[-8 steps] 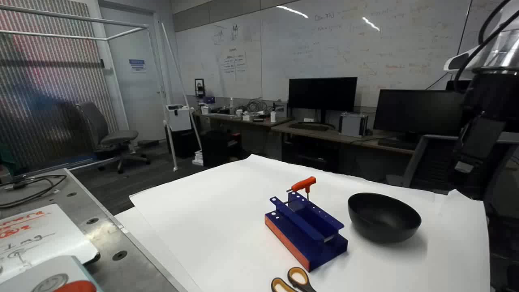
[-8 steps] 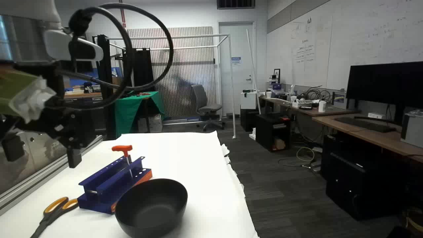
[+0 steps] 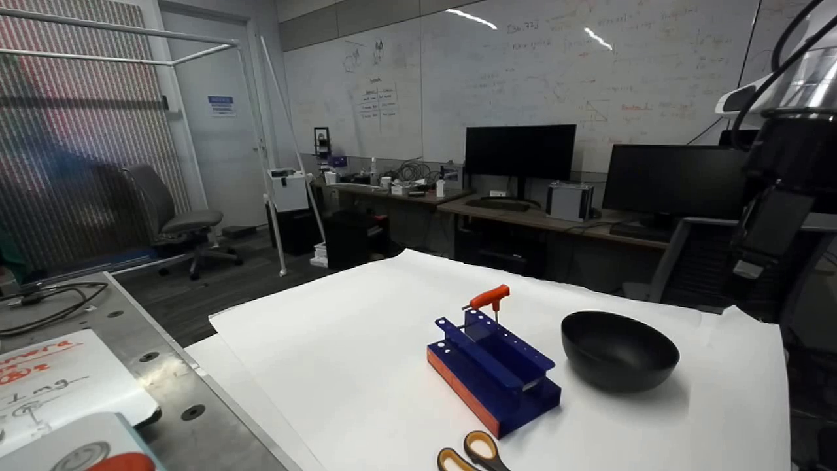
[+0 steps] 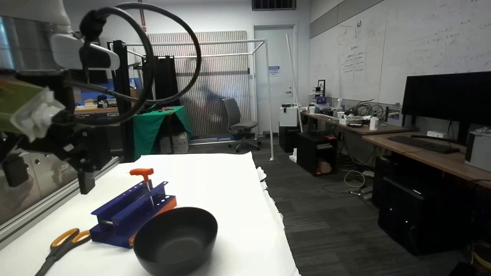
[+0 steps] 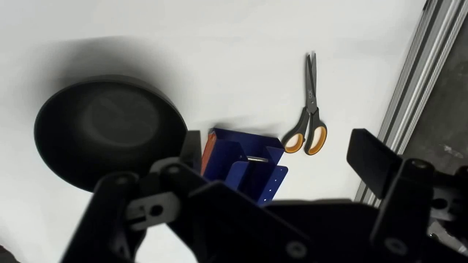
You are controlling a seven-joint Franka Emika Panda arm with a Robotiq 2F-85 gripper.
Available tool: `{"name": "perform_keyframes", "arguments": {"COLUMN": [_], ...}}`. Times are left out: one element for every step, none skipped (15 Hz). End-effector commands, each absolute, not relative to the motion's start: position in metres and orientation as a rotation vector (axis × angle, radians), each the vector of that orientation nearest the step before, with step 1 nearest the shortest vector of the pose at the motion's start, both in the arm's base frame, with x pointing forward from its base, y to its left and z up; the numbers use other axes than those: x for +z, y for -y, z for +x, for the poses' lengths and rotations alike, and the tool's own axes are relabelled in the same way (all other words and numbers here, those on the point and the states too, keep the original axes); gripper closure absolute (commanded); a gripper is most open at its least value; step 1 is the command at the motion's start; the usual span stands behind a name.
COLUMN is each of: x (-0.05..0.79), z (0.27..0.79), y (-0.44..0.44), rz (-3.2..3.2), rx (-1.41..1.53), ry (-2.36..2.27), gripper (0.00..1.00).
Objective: Put the orange object in the black bowl
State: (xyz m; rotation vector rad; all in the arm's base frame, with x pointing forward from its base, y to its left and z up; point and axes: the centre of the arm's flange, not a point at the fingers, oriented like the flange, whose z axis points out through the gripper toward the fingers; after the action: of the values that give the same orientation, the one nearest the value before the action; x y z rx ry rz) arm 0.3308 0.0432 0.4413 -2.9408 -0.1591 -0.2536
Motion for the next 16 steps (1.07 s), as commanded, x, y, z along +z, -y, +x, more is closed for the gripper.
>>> {"name": "perform_keyframes", "arguments": {"x": [0.461, 0.467, 0.469, 0.47, 0.468, 0.464, 0.46, 0.452, 0.445, 0.437, 0.43, 0.422, 0.416, 0.411, 0.407, 0.401], "z": [0.378, 0.408, 0.42, 0.435, 0.451, 0.468, 0.485, 0.501, 0.518, 0.535, 0.552, 0.569, 0.588, 0.603, 0.616, 0.628], "y": [-0.063, -0.073, -0.079, -0.088, -0.095, -0.103, -0.109, -0.114, -0.118, -0.122, -0.126, -0.13, -0.134, -0.138, -0.14, -0.14], "rz": [-3.044, -3.073, -3.095, -3.122, -3.143, -3.165, -3.17, -3.169, -3.173, -3.169, -3.162, -3.158, -3.153, -3.146, -3.139, -3.133], "rx": [-0.293, -0.302, -0.322, -0.341, -0.342, -0.325, -0.297, -0.265, -0.245, -0.215, -0.198, -0.19, -0.19, -0.192, -0.187, -0.179], "ry": [0.317, 0.412, 0.476, 0.537, 0.606, 0.672, 0.731, 0.782, 0.824, 0.86, 0.891, 0.924, 0.944, 0.953, 0.962, 0.967], "gripper": [0.0, 0.0, 0.0, 0.0, 0.0, 0.0, 0.0, 0.0, 0.0, 0.0, 0.0, 0.0, 0.0, 0.0, 0.0, 0.0]}}
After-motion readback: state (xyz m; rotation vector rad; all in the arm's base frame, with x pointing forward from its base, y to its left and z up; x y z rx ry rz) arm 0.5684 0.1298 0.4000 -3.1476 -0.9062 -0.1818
